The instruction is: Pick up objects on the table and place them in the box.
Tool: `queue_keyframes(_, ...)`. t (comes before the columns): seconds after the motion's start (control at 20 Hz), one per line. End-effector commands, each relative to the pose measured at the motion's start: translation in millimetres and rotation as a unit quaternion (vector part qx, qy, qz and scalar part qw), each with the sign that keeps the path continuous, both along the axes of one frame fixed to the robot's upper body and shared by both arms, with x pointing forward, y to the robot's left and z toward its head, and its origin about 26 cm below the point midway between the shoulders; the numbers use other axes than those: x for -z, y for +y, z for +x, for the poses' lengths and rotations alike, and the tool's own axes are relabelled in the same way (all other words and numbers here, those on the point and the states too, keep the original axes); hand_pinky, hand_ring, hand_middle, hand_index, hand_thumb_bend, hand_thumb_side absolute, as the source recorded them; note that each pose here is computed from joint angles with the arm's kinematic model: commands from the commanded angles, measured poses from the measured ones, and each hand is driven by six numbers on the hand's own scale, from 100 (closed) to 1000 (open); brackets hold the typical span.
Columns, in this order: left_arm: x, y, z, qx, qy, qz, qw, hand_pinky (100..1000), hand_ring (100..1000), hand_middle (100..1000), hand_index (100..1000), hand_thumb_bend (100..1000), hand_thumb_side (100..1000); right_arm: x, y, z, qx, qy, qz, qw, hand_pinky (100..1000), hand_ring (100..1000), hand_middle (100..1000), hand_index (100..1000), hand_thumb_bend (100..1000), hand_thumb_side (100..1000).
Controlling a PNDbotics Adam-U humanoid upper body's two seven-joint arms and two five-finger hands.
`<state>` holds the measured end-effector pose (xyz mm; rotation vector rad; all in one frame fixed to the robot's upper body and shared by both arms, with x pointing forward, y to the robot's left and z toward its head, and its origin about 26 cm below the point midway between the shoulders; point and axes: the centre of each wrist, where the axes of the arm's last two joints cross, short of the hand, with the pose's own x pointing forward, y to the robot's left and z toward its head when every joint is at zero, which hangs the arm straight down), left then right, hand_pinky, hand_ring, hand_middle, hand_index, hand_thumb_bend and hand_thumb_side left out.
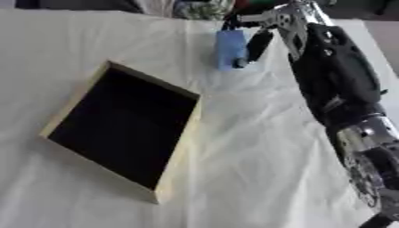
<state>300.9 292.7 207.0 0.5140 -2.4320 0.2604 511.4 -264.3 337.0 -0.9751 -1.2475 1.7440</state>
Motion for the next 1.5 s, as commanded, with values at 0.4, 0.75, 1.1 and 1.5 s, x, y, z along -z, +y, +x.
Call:
queue_keyframes(0.4,-8.0,1,-2.4,0.004,-0.013,0.006,1.0,691,500,411,714,276,119,-10.4,0,-2.4,0.011,-0.067,0.03,0.997,819,812,581,757,258,163)
queue_keyframes(0.75,-5.1,2,-3.4,0.0,-0.007,0.007,1.0,692,500,413,714,276,120,-29.8,6,-8.9,-0.017,-0.086,0.051,0.995,806,777,549,726,134,181)
queue_keyframes(1.1,-3.3,4,-4.5,-0.006,-0.002,0.009,1.0,692,501,416,714,276,119,-76.0,16,-40.5,-0.121,-0.148,0.075,0.979,797,763,539,723,101,175)
queue_keyframes(1.5,-2.5,5,-4.7,-0.007,0.0,0.009,1.0,692,503,418,714,275,119,-96.0,62,-93.0,-0.265,-0.15,0.101,0.947,786,755,535,724,112,162)
